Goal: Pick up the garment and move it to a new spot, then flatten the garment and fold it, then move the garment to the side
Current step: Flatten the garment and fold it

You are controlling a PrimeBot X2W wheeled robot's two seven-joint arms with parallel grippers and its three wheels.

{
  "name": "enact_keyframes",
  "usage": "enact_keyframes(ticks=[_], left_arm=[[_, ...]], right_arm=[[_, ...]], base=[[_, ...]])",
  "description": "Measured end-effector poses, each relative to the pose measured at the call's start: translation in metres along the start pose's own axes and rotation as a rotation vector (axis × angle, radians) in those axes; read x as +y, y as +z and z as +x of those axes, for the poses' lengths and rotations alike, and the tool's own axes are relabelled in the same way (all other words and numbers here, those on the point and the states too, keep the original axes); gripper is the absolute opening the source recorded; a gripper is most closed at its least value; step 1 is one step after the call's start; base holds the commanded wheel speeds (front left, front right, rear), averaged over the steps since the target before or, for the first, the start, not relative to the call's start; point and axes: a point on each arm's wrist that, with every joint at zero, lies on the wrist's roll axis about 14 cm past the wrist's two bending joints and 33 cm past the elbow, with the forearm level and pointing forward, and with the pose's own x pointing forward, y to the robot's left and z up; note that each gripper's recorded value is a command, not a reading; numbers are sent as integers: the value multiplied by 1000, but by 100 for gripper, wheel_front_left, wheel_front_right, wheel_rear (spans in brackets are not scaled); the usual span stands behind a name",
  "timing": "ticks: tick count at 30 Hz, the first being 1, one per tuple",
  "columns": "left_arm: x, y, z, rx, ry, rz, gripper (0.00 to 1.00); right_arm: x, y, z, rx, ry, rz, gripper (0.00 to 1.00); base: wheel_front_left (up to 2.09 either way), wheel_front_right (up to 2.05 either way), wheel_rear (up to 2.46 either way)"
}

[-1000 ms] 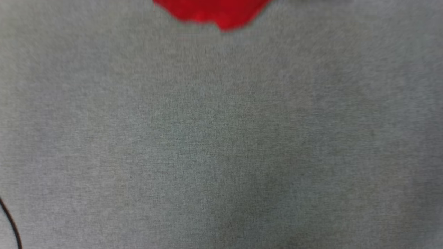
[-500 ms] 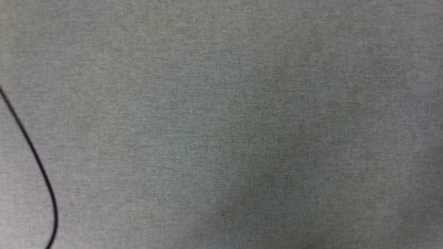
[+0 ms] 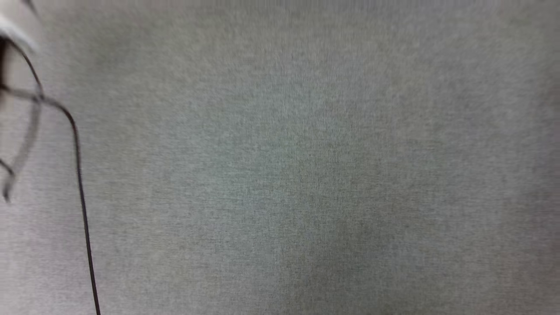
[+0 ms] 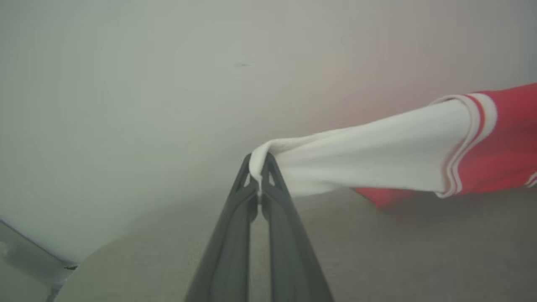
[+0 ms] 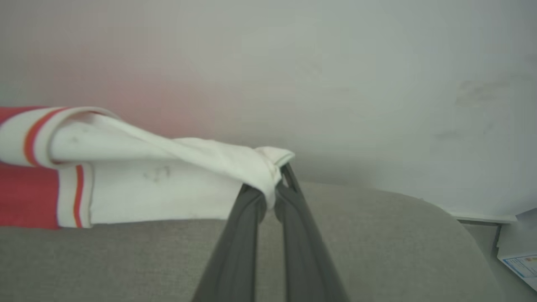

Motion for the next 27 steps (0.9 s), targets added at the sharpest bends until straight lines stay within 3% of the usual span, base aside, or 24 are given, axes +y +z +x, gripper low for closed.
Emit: enact_keyframes(ticks=[10,27], left_arm=[[-17,-66,-100,292,-45,-40,0],[-57,-113,-242,659,-129,-152,0]], right_arm=[[-10,-79,-78,332,37,25,0],[-38,-136,-196,579,38,139,0]], base=[[0,0,0],[0,0,0]])
